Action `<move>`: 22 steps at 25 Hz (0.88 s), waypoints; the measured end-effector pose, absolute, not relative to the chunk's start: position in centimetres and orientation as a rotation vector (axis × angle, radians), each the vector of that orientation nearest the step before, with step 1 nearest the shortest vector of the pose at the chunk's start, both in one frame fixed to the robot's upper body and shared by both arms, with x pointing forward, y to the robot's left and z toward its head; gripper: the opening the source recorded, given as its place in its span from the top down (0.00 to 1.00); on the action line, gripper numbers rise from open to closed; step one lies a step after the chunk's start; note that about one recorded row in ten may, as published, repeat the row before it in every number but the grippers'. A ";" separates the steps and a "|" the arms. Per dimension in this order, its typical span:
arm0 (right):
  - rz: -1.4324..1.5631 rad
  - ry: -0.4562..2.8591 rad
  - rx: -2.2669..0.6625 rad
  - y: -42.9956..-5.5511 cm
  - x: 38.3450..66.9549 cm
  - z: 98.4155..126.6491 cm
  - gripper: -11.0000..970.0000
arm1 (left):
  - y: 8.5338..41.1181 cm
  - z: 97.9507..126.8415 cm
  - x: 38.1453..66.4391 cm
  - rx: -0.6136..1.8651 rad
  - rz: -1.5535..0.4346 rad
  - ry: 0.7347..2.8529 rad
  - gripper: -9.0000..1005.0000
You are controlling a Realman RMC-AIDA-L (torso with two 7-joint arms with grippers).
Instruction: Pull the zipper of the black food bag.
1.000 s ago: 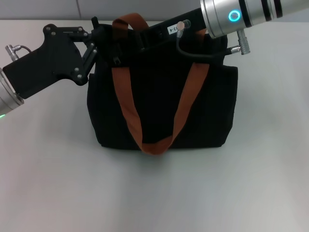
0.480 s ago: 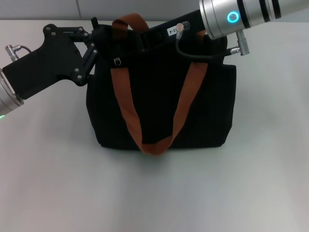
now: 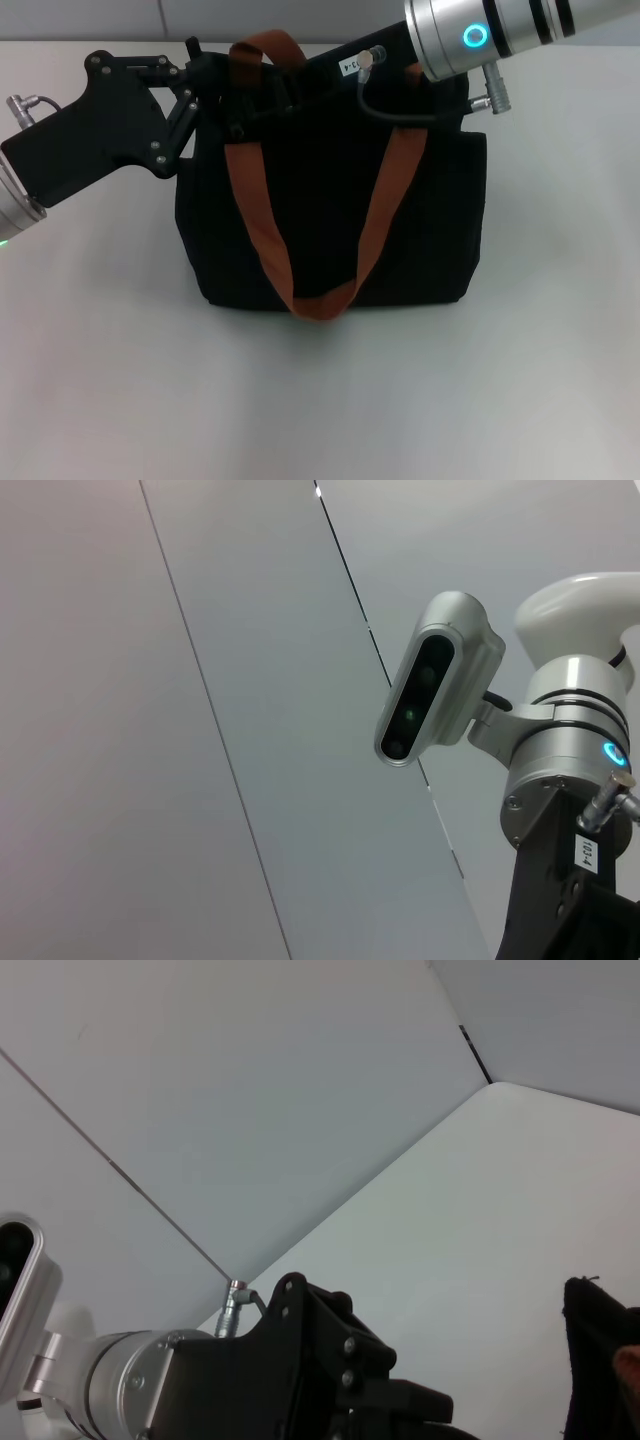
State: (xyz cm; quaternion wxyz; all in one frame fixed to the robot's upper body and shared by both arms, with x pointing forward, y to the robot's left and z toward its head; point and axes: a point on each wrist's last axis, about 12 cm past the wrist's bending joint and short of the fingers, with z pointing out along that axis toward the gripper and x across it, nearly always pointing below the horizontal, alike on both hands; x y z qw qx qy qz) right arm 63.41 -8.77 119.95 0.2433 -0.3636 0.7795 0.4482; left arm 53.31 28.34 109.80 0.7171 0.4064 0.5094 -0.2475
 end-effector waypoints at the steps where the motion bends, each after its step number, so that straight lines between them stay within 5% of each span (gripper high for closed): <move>1: 1.224 2.131 -0.992 -8.8 63.4 120.0 0.95 | 28.4 109.8 53.3 0.898 -0.548 1.126 0.97; 22: 1.155 2.195 -0.933 -9.9 63.5 120.4 0.99 | 28.6 109.8 53.3 0.884 -0.535 1.128 0.97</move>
